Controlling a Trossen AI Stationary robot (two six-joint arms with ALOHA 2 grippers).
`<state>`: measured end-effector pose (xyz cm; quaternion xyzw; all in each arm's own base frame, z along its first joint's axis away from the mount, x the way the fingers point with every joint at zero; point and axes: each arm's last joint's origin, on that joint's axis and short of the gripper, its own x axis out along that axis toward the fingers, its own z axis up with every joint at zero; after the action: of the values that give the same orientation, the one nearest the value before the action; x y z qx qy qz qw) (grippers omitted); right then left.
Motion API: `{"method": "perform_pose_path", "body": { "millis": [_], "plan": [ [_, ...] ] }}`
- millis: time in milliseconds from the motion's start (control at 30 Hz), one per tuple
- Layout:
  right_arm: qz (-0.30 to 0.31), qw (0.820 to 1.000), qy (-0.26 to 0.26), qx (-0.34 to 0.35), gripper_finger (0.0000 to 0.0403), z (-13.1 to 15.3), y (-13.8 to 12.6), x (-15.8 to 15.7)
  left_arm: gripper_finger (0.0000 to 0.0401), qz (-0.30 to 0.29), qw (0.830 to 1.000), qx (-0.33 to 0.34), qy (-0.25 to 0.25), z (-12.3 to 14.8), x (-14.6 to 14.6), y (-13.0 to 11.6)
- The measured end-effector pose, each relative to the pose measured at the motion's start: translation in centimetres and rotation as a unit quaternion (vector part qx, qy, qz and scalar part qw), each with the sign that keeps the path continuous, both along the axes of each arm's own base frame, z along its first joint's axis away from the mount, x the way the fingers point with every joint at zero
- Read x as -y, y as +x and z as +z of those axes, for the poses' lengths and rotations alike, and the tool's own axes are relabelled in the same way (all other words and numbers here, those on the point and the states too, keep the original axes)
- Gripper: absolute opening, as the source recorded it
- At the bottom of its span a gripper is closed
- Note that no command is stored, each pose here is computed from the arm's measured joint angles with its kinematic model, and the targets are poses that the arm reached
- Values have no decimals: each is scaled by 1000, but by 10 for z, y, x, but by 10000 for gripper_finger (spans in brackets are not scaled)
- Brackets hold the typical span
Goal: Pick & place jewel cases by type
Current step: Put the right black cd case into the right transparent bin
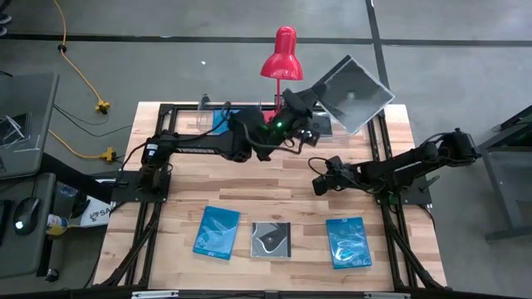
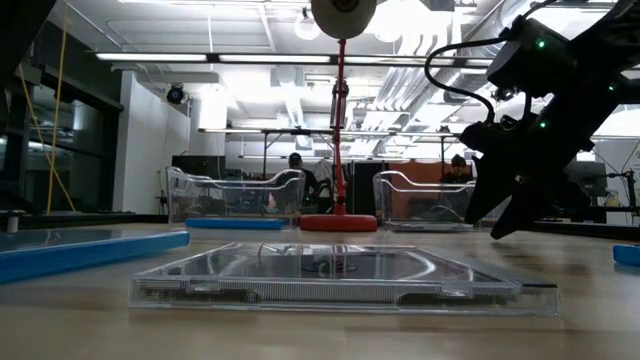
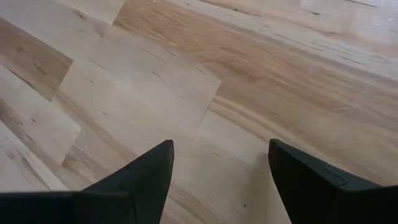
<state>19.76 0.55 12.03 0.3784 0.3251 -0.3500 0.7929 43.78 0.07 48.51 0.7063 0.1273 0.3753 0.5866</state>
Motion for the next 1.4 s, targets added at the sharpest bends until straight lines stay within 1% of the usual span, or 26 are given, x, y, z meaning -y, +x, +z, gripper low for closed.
{"method": "perform_pose_path", "body": {
  "millis": [100, 167, 267, 400, 500, 567, 667, 800, 933, 1000, 1133, 1200, 1300, 1400],
  "plan": [
    [3, 1000, 5, 3, 247, 0, 1, 0, 22, -5, 999, -18, -51, -16, -15, 10],
    [6, 1000, 10, 4, 247, 0, 1, -1, 28, 9, 996, -35, -79, -31, -28, 19],
    [9, 1000, 17, 7, 247, 1, 1, -1, 31, 23, 992, -60, -108, -51, -45, 30],
    [-2, 999, 32, 15, 247, 1, 2, -1, 27, 30, 985, -86, -146, -79, -62, 44],
    [-1, 998, 53, 18, 247, 1, 2, -3, 24, 39, 978, -103, -175, -102, -75, 54],
    [0, 997, 70, 21, 247, 1, 2, -7, 24, 46, 974, -105, -195, -112, -84, 56],
    [7, 994, 101, 30, 247, 1, 2, -16, 24, 58, 967, -114, -222, -123, -95, 57],
    [22, 990, 135, 45, 247, 3, 2, -32, 24, 58, 958, -123, -251, -136, -106, 59],
    [41, 982, 170, 67, 247, 6, 3, -46, 24, 50, 952, -107, -284, -141, -114, 59],
    [53, 980, 176, 78, 247, 8, 4, -52, 24, 59, 946, -114, -297, -147, -119, 58],
    [76, 974, 187, 97, 247, 11, 3, -63, 24, 46, 938, -111, -326, -156, -124, 60],
    [74, 974, 191, 98, 247, 11, 2, -66, 24, 46, 931, -125, -340, -162, -123, 60],
    [71, 974, 188, 102, 247, 11, 1, -70, 24, 25, 923, -136, -358, -171, -121, 64],
    [68, 974, 185, 108, 247, 12, 0, -73, 24, 27, 915, -153, -374, -179, -120, 64]
  ]
}}
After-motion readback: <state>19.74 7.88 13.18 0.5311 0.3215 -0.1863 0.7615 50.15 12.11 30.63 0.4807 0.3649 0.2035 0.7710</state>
